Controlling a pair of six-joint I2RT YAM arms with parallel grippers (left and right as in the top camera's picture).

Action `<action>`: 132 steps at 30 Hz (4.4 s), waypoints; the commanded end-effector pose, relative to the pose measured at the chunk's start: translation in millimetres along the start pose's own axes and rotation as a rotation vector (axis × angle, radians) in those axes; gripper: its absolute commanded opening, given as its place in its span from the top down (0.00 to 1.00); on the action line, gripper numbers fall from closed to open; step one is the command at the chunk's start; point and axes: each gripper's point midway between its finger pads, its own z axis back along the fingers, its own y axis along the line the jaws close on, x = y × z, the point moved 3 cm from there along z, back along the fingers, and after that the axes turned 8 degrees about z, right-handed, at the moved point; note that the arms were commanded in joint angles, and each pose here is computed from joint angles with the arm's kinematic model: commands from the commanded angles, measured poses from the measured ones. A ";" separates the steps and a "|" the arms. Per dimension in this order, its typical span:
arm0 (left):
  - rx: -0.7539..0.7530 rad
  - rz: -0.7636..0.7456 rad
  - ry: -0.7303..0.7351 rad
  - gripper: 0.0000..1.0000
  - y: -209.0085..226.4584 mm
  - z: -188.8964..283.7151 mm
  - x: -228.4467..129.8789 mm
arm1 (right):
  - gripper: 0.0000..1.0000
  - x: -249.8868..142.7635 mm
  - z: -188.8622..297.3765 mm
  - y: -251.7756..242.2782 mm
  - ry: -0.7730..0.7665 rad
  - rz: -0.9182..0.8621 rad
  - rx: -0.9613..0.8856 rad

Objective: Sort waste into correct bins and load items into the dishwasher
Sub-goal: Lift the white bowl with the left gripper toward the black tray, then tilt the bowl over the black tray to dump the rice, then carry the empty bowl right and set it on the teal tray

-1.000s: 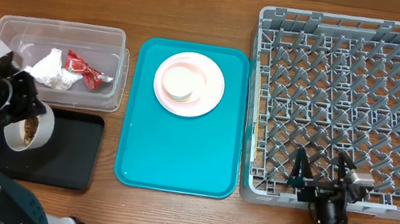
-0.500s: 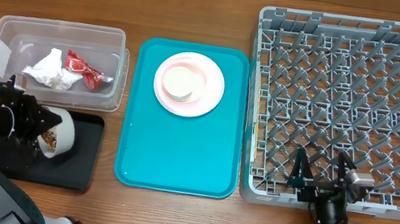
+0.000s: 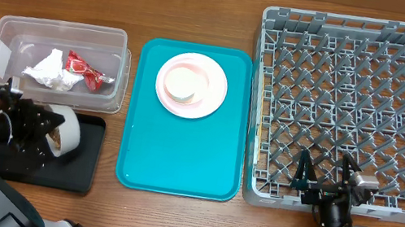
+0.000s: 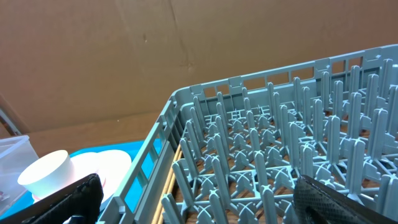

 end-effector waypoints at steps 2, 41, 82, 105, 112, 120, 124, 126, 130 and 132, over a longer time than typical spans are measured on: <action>-0.118 -0.018 -0.066 0.96 -0.9 11.4 -1.4 | 0.00 -1.7 -0.2 -1.3 -0.004 -0.001 -0.005; -0.320 0.064 -0.248 0.96 21.4 31.3 -5.8 | 0.00 -1.7 -0.2 -1.4 -0.004 -0.001 -0.006; -0.619 0.187 -0.290 0.96 -22.8 52.2 -12.8 | 0.00 -1.8 -0.2 -1.2 -0.004 -0.001 -0.005; -0.623 0.174 -0.279 0.96 -28.9 52.9 -20.3 | 0.00 -1.7 -0.2 -1.4 -0.004 -0.001 -0.006; -0.622 0.130 -0.209 0.96 -41.5 39.6 -24.7 | 0.00 -1.7 -0.2 -1.4 -0.004 -0.001 -0.006; -0.635 -0.017 -0.059 0.96 -86.7 18.5 -28.9 | 0.00 -1.8 -0.2 -1.4 -0.004 -0.001 -0.006; -0.628 -0.094 0.026 0.96 -113.3 10.3 -32.0 | 0.00 -1.8 -0.2 -1.3 -0.004 -0.001 -0.005; -0.627 -0.129 0.060 0.96 -125.2 6.9 -34.4 | 0.00 -1.8 -0.2 -1.4 -0.004 -0.001 -0.006; -0.621 -0.198 0.133 0.96 -149.1 -0.7 -40.9 | 0.00 -1.8 -0.2 -1.4 -0.004 -0.001 -0.006; -0.589 -0.210 0.177 0.96 -156.4 -5.8 -43.6 | 0.00 -1.7 -0.2 -1.4 -0.004 -0.001 -0.006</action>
